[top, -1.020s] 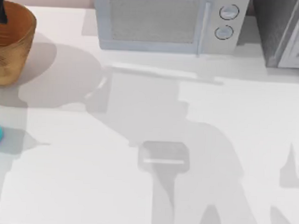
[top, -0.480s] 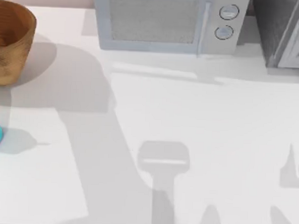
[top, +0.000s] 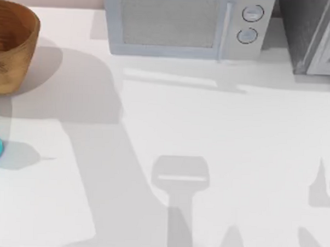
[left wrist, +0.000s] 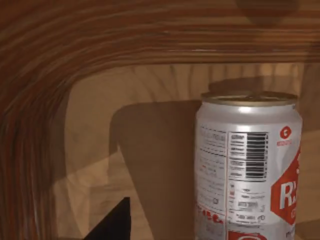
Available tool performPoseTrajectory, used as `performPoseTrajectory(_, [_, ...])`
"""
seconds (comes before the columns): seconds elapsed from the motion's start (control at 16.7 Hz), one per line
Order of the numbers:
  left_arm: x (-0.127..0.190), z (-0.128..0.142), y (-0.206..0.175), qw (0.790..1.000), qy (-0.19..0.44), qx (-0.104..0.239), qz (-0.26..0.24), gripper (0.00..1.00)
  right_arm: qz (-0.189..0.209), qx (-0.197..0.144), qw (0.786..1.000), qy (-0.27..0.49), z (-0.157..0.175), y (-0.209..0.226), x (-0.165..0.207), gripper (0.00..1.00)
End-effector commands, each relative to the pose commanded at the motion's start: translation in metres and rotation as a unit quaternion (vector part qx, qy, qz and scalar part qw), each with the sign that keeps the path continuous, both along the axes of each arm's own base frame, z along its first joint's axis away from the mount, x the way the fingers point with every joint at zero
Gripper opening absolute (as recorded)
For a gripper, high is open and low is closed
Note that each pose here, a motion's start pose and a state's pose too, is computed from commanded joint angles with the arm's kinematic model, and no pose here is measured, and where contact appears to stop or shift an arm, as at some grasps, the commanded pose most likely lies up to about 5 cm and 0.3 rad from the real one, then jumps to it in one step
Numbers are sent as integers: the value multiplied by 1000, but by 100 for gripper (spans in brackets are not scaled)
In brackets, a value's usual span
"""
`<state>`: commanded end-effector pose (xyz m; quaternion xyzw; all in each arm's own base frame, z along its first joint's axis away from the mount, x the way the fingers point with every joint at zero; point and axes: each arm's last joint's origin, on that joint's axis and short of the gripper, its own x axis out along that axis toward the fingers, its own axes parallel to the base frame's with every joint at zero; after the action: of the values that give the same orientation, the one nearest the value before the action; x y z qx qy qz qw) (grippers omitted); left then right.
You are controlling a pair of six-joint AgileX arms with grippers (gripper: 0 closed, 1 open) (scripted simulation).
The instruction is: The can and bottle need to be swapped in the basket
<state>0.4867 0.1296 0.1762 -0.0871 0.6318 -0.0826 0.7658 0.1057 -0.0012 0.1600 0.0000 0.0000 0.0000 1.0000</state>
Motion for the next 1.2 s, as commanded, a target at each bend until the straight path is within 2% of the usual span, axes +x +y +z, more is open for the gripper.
performPoseTrajectory(0.36, [8,-45,-9,1000,0,0,0,100,0,0,1000,0,0,0,0,100])
performPoseTrajectory(0.6, [8,-47,-10,1000,0,0,0,100,0,0,1000,0,0,0,0,100])
performPoseTrajectory(1.2, [8,-47,-10,1000,0,0,0,25,0,0,1000,0,0,0,0,100])
